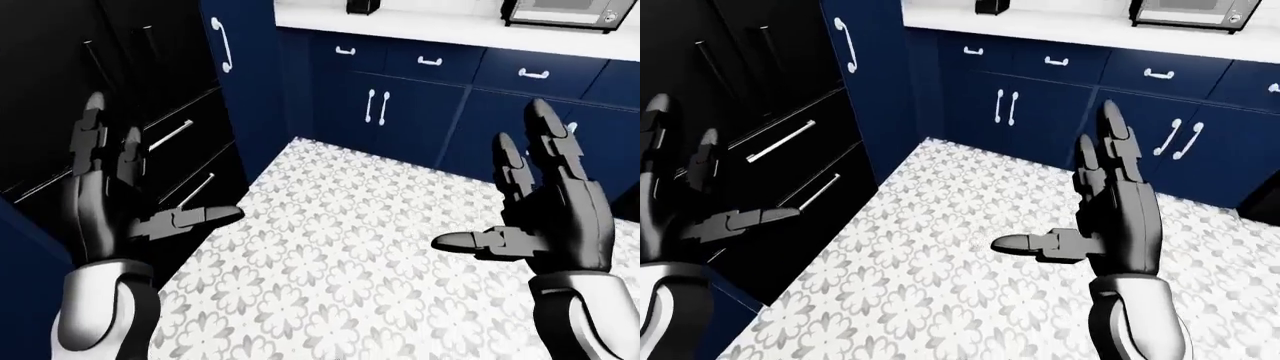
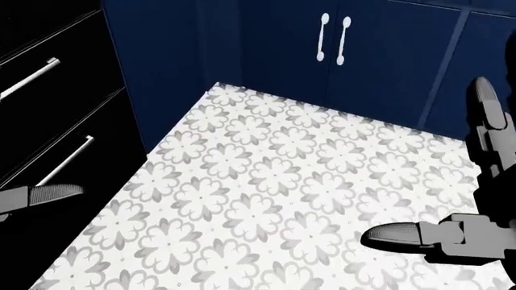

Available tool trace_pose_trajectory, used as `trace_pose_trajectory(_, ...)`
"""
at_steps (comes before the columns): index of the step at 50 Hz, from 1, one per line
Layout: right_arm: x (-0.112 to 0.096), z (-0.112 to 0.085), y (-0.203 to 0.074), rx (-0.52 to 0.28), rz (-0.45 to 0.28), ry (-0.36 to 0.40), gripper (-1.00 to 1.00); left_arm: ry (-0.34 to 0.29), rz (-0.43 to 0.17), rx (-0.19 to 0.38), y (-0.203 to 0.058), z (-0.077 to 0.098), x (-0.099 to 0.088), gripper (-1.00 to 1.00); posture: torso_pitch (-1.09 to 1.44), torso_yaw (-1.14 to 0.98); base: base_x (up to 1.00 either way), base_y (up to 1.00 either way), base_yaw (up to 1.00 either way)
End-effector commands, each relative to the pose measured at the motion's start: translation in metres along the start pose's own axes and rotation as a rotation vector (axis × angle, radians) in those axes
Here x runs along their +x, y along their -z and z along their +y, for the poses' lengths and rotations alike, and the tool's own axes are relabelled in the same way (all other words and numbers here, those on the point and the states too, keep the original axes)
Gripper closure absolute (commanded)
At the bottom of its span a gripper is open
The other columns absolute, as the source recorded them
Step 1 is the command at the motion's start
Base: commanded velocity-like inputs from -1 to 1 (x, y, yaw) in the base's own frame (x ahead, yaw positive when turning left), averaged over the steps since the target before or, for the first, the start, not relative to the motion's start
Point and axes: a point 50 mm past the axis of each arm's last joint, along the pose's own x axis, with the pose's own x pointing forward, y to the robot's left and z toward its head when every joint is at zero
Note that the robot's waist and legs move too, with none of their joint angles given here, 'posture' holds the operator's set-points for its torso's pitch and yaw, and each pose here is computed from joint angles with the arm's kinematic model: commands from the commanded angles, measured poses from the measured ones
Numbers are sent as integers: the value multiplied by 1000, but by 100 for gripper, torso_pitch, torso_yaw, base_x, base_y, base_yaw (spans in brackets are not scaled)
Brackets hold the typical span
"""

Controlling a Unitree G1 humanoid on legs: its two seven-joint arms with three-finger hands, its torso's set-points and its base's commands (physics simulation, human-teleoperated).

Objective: Navigate to the stove.

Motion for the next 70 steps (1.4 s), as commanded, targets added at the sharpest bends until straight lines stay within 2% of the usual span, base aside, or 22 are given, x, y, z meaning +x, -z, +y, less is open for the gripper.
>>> trace_pose_trajectory(1, 0, 0, -8, -10, -56, 1, -100, 20, -67, -7, -10, -3, -1, -100, 0, 0, 0, 0, -28)
trace_pose_trajectory(55, 1, -1, -8, -6, -56, 8, -100, 31, -61, 0, -8, -6, 0, -100, 0, 0, 0, 0, -29)
trace_pose_trajectory(70, 3, -3, -1, -10, -25, 29, -100, 28, -61, -1, -7, -5, 0, -100, 0, 0, 0, 0, -6)
